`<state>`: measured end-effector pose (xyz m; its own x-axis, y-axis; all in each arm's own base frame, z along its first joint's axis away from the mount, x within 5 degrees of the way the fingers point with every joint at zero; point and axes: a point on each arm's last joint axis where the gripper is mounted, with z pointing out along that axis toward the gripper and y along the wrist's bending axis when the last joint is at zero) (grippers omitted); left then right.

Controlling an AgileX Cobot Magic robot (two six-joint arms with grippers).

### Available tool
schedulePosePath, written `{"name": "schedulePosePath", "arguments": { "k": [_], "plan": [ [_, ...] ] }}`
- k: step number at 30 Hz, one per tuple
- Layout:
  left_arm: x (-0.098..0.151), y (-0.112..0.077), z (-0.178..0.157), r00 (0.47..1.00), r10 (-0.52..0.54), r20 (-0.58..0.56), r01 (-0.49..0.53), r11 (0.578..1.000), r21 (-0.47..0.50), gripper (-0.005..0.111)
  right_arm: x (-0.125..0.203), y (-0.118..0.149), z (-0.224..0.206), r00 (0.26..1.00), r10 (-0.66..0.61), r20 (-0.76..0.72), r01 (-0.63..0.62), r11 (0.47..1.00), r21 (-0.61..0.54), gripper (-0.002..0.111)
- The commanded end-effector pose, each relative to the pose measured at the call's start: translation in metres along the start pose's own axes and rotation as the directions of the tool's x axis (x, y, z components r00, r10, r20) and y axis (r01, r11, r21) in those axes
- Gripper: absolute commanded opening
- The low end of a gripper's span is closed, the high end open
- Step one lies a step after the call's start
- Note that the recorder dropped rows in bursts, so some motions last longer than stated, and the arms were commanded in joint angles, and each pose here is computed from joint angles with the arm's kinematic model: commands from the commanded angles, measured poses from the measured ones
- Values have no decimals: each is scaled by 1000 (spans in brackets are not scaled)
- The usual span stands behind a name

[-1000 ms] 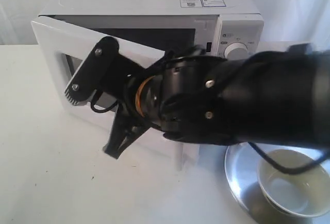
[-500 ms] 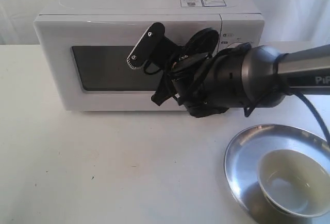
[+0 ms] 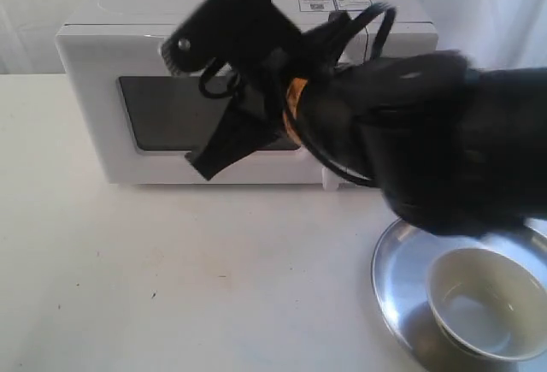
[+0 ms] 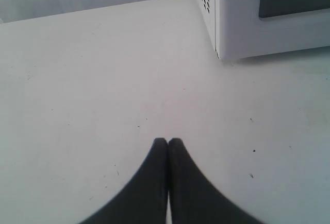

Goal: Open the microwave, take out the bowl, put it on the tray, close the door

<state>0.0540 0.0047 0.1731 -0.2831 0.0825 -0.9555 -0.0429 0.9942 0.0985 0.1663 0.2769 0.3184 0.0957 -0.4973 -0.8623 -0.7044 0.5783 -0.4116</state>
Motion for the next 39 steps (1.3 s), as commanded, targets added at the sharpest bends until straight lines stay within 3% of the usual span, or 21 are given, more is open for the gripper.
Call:
{"name": "schedulePosePath", "arguments": {
  "k": [1, 4, 8, 12, 16, 23, 27, 31, 37, 39],
  "plan": [
    [0, 0, 0, 1000, -10, 4, 10, 1000, 2, 0, -26, -6, -99, 961, 97, 260, -55, 985, -165, 0],
    [0, 0, 0, 1000, -10, 4, 10, 1000, 2, 0, -18, -18, -151, 915, 162, 370, -81, 971, -224, 0],
    [0, 0, 0, 1000, -10, 4, 10, 1000, 2, 0, 19, -34, -193, 865, 299, 403, -211, 945, -249, 0],
    [0, 0, 0, 1000, -10, 4, 10, 1000, 2, 0, 60, -37, -209, 820, 435, 372, -352, 896, -271, 0],
    [0, 0, 0, 1000, -10, 4, 10, 1000, 2, 0, 93, -28, -210, 829, 442, 343, -359, 890, -280, 0],
    [0, 0, 0, 1000, -10, 4, 10, 1000, 2, 0, 115, -31, -208, 831, 454, 321, -411, 890, -195, 0],
    [0, 0, 0, 1000, -10, 4, 10, 1000, 2, 0, 140, -34, -198, 851, 457, 259, -464, 885, -37, 0],
    [0, 0, 0, 1000, -10, 4, 10, 1000, 2, 0, 174, -39, -193, 819, 500, 281, -548, 827, 126, 0],
    [0, 0, 0, 1000, -10, 4, 10, 1000, 2, 0, 206, -39, -211, 693, 554, 461, -671, 729, 133, 0],
    [0, 0, 0, 1000, -10, 4, 10, 1000, 2, 0, 209, -39, -216, 732, 497, 466, -633, 749, 196, 0]
  ]
}}
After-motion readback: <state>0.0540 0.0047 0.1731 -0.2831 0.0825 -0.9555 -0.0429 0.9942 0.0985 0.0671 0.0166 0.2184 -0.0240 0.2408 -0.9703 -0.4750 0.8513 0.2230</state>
